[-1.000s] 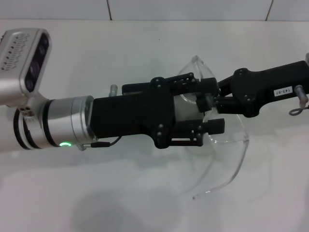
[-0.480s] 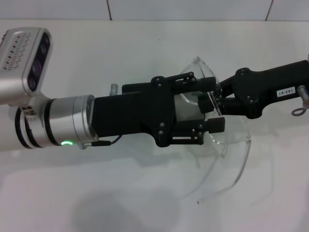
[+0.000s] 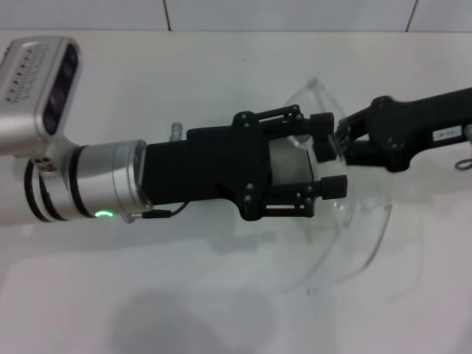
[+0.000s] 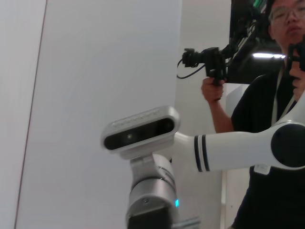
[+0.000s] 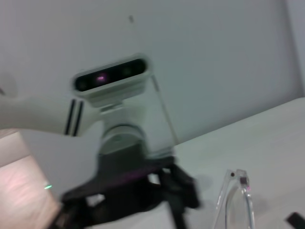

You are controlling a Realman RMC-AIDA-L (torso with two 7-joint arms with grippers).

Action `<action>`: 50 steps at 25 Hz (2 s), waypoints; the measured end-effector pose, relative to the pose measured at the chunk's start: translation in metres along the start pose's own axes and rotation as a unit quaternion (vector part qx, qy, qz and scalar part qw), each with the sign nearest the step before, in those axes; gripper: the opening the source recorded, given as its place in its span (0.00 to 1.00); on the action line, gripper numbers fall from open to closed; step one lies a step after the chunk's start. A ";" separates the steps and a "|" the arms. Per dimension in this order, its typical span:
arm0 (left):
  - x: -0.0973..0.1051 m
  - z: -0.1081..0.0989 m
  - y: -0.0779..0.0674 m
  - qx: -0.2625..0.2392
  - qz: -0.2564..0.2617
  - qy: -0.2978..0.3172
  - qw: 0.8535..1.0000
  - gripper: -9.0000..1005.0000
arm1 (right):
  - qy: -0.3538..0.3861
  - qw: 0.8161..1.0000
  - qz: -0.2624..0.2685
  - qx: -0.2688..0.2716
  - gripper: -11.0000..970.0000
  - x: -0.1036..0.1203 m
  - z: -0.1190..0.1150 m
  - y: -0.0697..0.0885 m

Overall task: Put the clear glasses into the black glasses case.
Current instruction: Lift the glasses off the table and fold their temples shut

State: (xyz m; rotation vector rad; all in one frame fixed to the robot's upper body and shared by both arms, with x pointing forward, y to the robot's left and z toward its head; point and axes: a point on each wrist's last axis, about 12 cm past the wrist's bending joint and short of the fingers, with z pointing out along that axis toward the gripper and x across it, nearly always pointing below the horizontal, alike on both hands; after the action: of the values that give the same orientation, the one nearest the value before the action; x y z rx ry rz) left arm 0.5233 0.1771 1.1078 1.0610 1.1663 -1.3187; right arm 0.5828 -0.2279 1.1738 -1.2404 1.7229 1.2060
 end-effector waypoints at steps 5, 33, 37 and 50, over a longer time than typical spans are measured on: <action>-0.006 -0.005 -0.002 0.008 0.013 -0.020 1.000 0.79 | -0.052 0.997 -0.002 0.051 0.13 0.001 -0.023 -0.006; -0.005 0.005 0.011 -0.001 0.021 0.023 1.000 0.79 | -0.312 0.942 -0.047 0.113 0.13 0.002 -0.007 -0.018; -0.004 0.002 0.008 -0.003 0.018 0.022 1.000 0.79 | -0.248 0.962 -0.044 0.102 0.13 0.004 0.014 -0.021; -0.001 -0.004 0.005 -0.010 0.013 0.021 1.000 0.79 | -0.159 0.982 -0.036 0.091 0.13 0.012 0.036 -0.024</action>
State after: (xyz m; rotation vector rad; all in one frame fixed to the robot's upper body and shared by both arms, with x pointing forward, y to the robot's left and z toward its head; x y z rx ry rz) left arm 0.5285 0.1810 1.1075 1.0911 1.1909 -1.2683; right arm 0.6023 -0.2009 1.1443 -0.9363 1.5017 1.1092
